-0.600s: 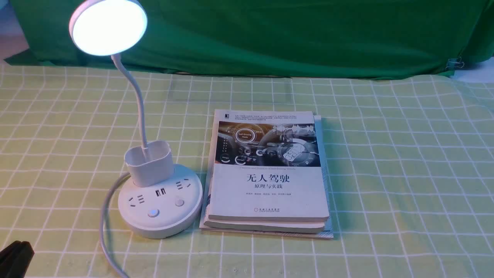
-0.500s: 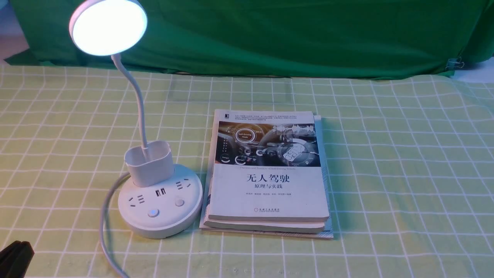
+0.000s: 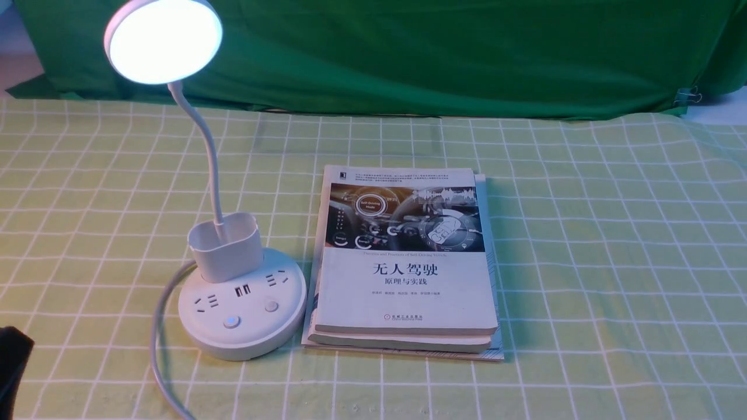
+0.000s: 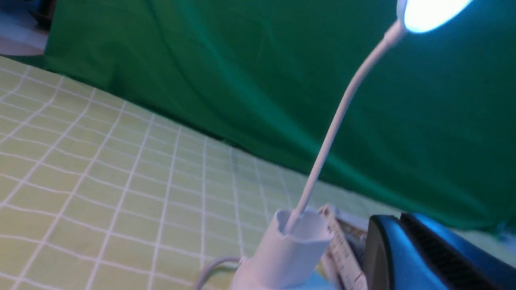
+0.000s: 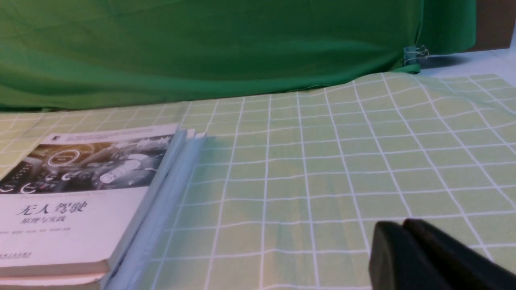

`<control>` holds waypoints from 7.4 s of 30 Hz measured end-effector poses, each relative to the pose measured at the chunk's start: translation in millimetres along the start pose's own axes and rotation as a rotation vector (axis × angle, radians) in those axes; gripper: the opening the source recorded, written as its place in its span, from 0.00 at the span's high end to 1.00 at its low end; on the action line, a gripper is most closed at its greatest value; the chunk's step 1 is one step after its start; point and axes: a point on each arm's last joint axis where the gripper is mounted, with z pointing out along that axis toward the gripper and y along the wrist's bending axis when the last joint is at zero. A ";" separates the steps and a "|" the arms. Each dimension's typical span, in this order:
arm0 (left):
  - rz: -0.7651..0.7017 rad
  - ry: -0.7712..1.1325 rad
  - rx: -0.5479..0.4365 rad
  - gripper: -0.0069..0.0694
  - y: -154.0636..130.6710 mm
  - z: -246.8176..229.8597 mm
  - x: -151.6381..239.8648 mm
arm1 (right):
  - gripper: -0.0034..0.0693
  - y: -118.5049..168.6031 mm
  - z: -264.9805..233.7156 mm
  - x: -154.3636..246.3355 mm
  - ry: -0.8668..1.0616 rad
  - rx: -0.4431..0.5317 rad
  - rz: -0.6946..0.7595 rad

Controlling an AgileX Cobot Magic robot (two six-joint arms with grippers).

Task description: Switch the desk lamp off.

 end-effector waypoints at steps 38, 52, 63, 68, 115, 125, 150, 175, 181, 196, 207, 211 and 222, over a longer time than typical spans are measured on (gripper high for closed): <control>0.376 1.388 0.071 0.91 -62.8 184.3 17.2 | 0.91 0.0 0.0 -0.2 -0.002 0.000 -0.001; 0.501 1.493 0.105 0.91 -92.5 260.1 53.1 | 0.91 0.0 0.0 -0.1 -0.001 0.000 0.000; 0.512 1.531 0.080 0.91 -85.6 278.3 74.5 | 0.91 0.0 0.0 -0.1 -0.001 0.000 -0.001; 0.512 1.513 0.074 0.91 -84.2 280.7 75.4 | 0.91 0.0 0.0 -0.1 -0.001 0.000 0.001; 0.477 1.535 0.038 0.91 -82.6 283.7 82.7 | 0.91 0.0 0.0 -0.2 -0.002 0.000 -0.001; 0.445 1.439 0.075 0.91 -96.3 250.5 26.8 | 0.91 0.0 0.0 -0.2 -0.002 0.000 -0.001; 0.311 0.541 0.197 0.91 -42.0 57.1 -7.2 | 0.91 0.0 0.0 -0.1 -0.001 0.000 0.000; 0.387 0.164 -0.016 0.91 -1.2 20.5 -0.3 | 0.91 0.0 0.0 -0.1 -0.001 0.000 -0.001; 0.376 0.110 -0.100 0.91 7.9 8.2 6.2 | 0.91 0.0 0.0 -0.1 -0.001 0.000 -0.001; 0.355 0.191 -0.135 0.91 11.2 -2.2 16.3 | 0.91 0.0 0.0 0.0 0.000 0.000 -0.001; 0.380 0.193 -0.133 0.91 11.2 -2.2 16.4 | 0.91 0.0 0.0 0.0 0.000 0.000 0.001; 0.380 0.193 -0.133 0.91 11.2 -2.2 16.4 | 0.91 0.0 0.0 0.0 0.000 0.000 -0.001; 0.380 0.194 -0.133 0.91 11.2 -2.2 16.4 | 0.91 0.0 0.0 0.0 0.000 0.000 0.000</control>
